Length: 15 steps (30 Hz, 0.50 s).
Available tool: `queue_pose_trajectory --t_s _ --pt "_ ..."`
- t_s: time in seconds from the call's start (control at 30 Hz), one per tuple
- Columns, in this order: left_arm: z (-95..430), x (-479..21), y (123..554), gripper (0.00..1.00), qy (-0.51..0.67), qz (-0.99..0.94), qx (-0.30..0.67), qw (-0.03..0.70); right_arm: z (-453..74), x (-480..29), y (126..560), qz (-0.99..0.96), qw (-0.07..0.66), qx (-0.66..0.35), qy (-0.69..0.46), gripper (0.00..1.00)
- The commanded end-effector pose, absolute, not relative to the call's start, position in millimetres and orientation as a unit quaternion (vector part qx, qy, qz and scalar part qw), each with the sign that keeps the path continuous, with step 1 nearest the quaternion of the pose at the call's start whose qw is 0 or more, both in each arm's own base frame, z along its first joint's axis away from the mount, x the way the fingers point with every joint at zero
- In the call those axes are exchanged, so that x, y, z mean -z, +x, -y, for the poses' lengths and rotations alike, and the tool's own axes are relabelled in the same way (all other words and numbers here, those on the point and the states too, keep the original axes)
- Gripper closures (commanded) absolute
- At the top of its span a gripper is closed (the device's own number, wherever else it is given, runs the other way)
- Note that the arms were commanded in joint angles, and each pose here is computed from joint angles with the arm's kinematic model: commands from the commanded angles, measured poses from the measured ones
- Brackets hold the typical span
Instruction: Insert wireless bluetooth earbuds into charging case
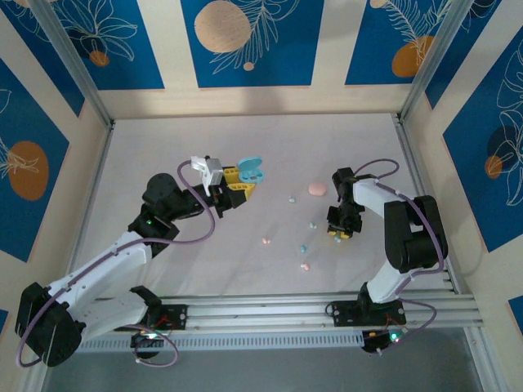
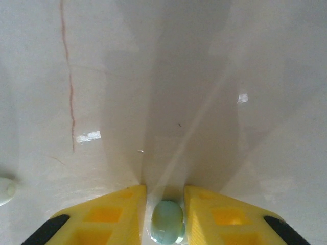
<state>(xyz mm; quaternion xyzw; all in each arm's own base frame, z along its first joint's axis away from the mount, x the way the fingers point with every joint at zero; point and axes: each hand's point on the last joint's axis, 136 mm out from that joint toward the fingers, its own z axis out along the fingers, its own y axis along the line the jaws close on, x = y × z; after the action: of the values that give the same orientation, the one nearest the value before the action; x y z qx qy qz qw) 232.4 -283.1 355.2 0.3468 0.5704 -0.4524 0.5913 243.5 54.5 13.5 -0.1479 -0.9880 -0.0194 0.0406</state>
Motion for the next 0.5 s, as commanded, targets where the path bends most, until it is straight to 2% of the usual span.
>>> queue_pose_trajectory --t_s 0.0,0.33,0.47 --pt "282.3 -368.7 226.3 0.75 0.35 -0.554 0.451 0.606 -55.7 -11.6 228.5 0.986 0.066 0.015 -0.155 0.72" --pt "283.4 -369.5 226.3 0.75 0.351 -0.552 0.454 0.605 -55.6 -15.1 229.0 0.986 0.059 0.016 -0.158 0.7" --pt "283.7 -368.7 226.2 0.75 0.351 -0.553 0.454 0.604 -58.3 -11.5 227.7 0.985 0.064 0.023 -0.158 0.74"
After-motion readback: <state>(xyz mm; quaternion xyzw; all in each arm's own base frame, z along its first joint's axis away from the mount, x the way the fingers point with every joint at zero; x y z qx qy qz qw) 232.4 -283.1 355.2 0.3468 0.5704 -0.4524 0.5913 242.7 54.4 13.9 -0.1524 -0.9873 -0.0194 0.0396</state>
